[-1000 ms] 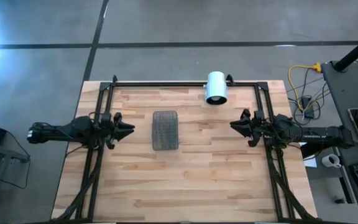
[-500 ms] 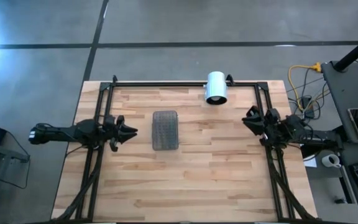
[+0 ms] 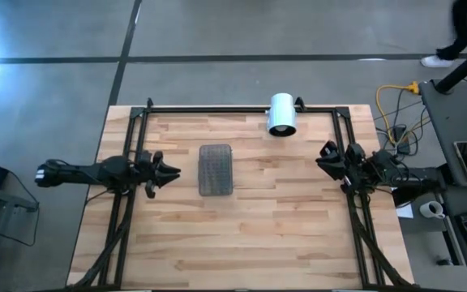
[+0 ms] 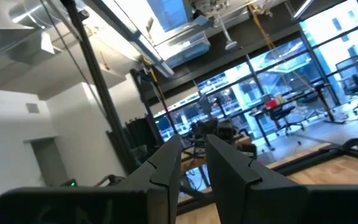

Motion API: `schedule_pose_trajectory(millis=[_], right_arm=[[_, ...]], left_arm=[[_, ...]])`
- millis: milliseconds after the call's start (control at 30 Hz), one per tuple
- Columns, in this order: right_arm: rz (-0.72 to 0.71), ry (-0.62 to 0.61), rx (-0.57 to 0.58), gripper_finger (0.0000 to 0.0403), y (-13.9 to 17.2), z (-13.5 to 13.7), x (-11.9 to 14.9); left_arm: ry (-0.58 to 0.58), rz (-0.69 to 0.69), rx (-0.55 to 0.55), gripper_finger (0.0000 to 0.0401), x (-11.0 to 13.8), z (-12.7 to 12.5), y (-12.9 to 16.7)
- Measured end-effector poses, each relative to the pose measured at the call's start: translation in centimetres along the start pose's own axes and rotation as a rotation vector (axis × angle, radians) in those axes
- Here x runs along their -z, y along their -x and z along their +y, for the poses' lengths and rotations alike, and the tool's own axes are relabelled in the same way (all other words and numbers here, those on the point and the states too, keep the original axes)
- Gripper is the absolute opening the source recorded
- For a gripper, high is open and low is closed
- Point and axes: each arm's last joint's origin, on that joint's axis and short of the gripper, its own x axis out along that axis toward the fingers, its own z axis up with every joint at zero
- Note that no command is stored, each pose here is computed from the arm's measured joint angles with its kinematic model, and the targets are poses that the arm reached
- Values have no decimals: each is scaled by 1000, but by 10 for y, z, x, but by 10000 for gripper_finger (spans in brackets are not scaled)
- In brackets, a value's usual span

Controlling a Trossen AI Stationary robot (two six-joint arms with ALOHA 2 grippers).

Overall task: Pick & place school supplies into a supply box
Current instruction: Return to Home Position

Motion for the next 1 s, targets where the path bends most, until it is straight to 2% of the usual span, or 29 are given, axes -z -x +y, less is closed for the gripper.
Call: schedule_pose_trajectory(millis=[1000], right_arm=[[10,-7,-10,68,0,1,1]], left_arm=[[-28,247,-131,92,22,10,-14]])
